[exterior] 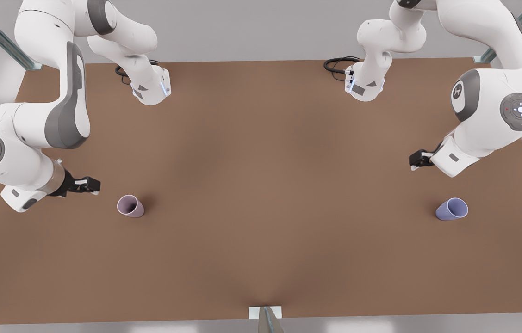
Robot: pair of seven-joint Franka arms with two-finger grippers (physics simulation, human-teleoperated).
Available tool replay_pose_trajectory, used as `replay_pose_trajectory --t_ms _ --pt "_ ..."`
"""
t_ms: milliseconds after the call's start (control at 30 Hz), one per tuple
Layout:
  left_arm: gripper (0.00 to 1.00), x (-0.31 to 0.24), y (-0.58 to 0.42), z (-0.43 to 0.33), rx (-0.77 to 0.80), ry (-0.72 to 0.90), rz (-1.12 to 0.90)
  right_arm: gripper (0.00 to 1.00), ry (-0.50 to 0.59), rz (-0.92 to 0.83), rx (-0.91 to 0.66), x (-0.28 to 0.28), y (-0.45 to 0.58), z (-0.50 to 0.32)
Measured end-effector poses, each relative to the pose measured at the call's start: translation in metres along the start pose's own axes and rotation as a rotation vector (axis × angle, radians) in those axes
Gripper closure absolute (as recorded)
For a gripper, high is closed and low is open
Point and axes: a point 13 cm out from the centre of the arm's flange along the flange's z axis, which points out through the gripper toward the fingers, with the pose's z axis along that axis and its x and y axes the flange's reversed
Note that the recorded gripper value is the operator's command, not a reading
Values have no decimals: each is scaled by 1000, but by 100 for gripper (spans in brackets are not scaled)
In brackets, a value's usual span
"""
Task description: Stack the cups, with the pink cup at the bottom and the purple cup at the top
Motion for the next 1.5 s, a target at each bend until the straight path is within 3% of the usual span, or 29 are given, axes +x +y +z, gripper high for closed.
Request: replay_pose_trajectory --t_ms 500,933,1233,1500 --pt "0 -8 6 42 -14 50 -43 0 80 -42 -7 1 27 138" --pt "0 -1 2 40 -16 72 -53 0 54 52 -75 38 13 238" --pt "0 -3 1 43 -21 78 -53 0 -47 117 -90 17 -10 236" --pt "0 -5 1 48 -27 87 -55 0 -38 121 -92 13 -6 261"
